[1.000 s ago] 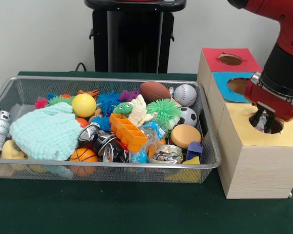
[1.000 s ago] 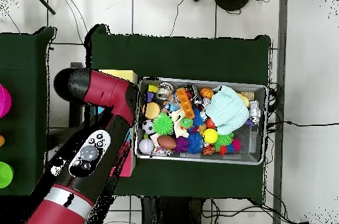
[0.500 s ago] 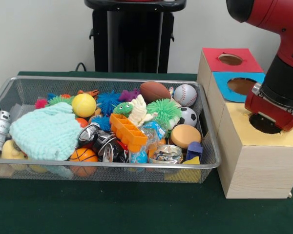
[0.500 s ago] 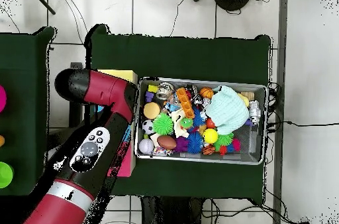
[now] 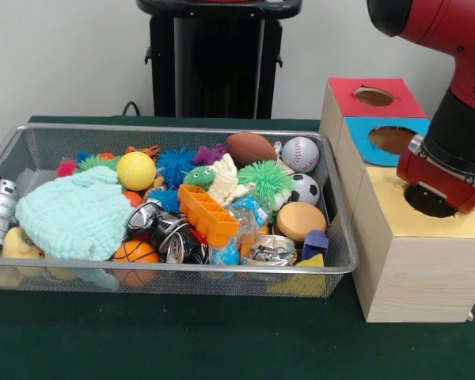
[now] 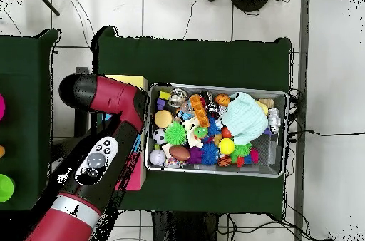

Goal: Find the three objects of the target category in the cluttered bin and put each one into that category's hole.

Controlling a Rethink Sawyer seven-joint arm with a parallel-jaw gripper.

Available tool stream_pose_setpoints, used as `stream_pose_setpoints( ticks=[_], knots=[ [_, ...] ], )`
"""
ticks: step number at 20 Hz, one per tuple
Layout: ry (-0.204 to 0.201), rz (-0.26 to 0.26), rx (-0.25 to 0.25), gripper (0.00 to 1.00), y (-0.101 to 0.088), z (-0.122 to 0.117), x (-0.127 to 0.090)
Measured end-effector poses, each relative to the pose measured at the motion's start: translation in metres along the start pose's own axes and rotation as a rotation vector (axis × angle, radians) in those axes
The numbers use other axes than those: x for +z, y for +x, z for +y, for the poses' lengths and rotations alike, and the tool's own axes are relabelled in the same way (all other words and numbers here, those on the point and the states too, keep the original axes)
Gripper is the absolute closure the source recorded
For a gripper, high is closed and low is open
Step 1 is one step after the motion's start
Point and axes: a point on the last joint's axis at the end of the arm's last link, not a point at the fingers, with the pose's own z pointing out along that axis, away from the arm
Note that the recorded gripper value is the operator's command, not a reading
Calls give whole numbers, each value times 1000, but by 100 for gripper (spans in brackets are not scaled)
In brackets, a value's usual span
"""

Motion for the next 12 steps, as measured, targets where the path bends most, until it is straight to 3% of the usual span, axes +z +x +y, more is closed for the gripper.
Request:
stream_pose_setpoints(
  ticks=[2,3,12],
  knots=[
    [0,0,0,0,0,0,0],
    [-1,0,2,100,0,0,0],
    [1,1,30,100,1,-1,1]
  ],
)
